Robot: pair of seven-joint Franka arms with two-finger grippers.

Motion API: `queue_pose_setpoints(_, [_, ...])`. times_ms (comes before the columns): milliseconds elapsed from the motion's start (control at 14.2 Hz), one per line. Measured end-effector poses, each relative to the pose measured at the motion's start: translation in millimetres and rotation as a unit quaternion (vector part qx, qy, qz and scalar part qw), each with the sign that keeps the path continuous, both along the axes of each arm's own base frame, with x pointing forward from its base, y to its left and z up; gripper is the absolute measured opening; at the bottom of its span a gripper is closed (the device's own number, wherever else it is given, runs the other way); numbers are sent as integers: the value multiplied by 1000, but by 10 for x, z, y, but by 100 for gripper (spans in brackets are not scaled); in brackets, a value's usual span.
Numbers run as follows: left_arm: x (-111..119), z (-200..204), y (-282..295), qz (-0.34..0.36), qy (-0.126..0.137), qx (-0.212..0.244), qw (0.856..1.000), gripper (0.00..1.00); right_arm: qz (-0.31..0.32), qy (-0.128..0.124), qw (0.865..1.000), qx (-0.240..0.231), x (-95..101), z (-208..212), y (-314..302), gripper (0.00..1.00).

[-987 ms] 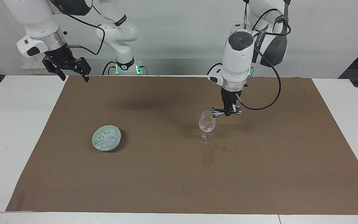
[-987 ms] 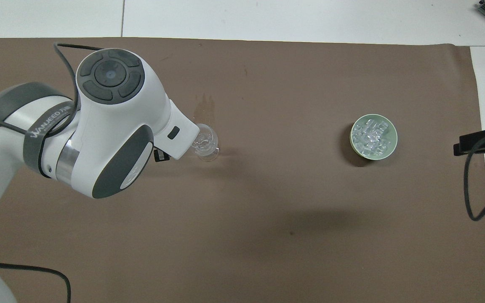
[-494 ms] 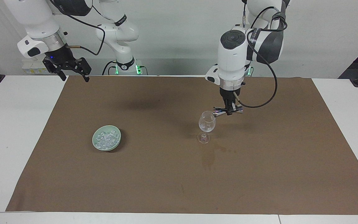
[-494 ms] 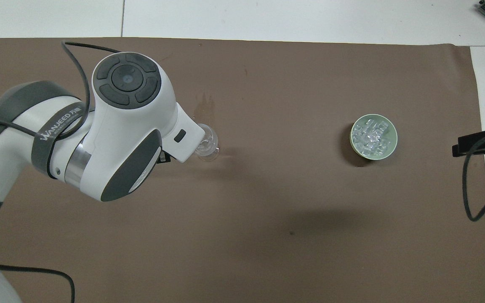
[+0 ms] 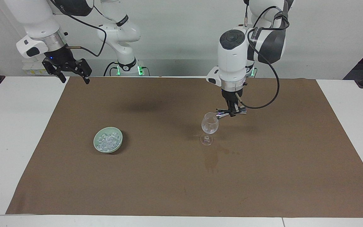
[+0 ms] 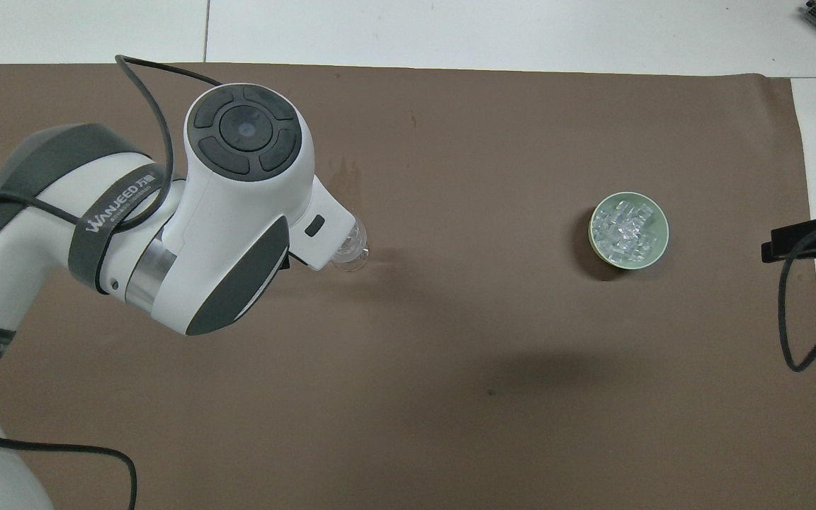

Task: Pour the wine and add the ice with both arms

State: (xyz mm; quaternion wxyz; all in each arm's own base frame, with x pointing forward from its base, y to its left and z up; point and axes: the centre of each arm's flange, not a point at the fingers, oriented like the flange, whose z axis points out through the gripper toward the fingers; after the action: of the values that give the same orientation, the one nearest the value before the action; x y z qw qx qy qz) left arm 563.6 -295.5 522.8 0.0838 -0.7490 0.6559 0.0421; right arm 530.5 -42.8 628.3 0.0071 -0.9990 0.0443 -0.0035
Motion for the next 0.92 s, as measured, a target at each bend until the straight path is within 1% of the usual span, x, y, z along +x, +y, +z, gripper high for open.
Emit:
queue_pose_setpoints(212, [259,31,558,8,27,-42,999,22,2,0,1000,0,2,-4,23,100])
queue_pose_setpoints(353, [438,40,1066,6,48,-90,995,22,1,1,1000,0,0,-7,10,100])
queue_pose_setpoints(494, [587,31,1631,-10,61,-146,987,22,0,1,1000,0,-1,-11,1,100])
queue_pose_setpoints(635, [706,-32,2277,-37,66,-224,972,22,2,4,1000,0,4,-68,21,100])
queue_pose_setpoints(776, [774,-241,2915,-59,64,-289,953,22,8,4,1000,0,44,-239,83,100])
queue_pose_setpoints(917, [803,-462,3291,-76,62,-343,934,22,32,5,999,-1,113,-471,187,100])
